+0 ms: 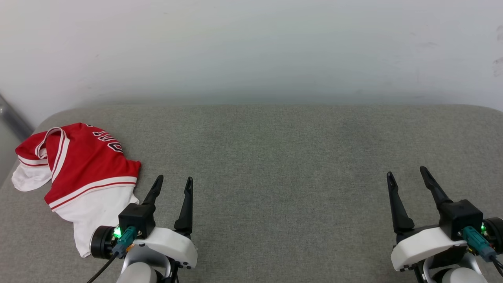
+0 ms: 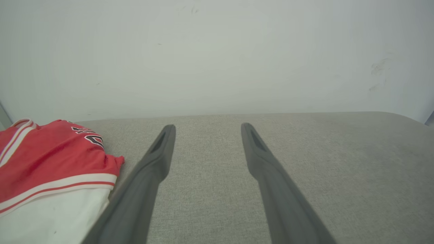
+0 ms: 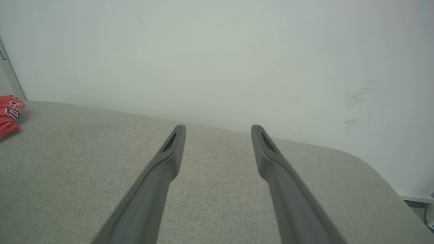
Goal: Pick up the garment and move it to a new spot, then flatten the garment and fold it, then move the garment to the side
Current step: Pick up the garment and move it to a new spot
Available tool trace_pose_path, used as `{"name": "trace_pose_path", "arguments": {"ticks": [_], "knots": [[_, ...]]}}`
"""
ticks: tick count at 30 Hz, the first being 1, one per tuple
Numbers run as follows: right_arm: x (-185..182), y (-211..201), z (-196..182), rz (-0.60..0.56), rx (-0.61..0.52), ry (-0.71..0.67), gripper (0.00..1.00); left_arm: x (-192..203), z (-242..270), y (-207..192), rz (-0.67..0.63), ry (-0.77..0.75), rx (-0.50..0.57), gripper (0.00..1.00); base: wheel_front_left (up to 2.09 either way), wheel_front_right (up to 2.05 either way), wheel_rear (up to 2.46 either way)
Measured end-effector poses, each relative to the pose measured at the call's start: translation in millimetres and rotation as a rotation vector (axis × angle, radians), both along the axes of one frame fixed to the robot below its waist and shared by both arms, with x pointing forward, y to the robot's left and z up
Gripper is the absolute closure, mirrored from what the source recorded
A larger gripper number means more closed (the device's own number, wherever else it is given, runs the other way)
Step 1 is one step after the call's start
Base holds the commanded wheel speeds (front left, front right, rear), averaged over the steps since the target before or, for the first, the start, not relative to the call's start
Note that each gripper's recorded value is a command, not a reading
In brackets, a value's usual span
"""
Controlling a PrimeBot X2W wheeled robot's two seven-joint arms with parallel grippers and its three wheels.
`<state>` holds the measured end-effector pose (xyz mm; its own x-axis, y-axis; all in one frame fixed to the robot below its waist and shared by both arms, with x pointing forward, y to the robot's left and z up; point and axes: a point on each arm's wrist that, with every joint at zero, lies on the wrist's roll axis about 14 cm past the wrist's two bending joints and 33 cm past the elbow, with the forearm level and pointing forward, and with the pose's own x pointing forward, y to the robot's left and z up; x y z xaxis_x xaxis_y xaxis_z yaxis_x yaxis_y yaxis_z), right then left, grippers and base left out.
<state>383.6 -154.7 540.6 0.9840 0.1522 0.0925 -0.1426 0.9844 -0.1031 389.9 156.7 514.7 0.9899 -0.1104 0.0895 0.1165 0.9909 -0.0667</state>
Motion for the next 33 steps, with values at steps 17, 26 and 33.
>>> {"name": "trace_pose_path", "arguments": {"ticks": [17, 26, 33], "knots": [[11.9, 34.6, 0.5, 0.099, 0.046, -0.001, 0.00, -14.0, 2.7, 37.9, 0.115, -0.007, -0.021, 0.00, 0.00, 0.00, 0.00], [21.3, 95.0, 0.4, 0.269, 0.082, 0.010, 0.00, -45.3, 6.8, 96.5, 0.299, -0.023, -0.038, 0.00, 0.00, 0.00, 0.00], [21.3, 145.3, 0.6, 0.410, 0.103, 0.019, 0.00, -78.3, 5.9, 135.9, 0.432, -0.025, -0.043, 0.00, 0.00, 0.00, 0.00]]}}
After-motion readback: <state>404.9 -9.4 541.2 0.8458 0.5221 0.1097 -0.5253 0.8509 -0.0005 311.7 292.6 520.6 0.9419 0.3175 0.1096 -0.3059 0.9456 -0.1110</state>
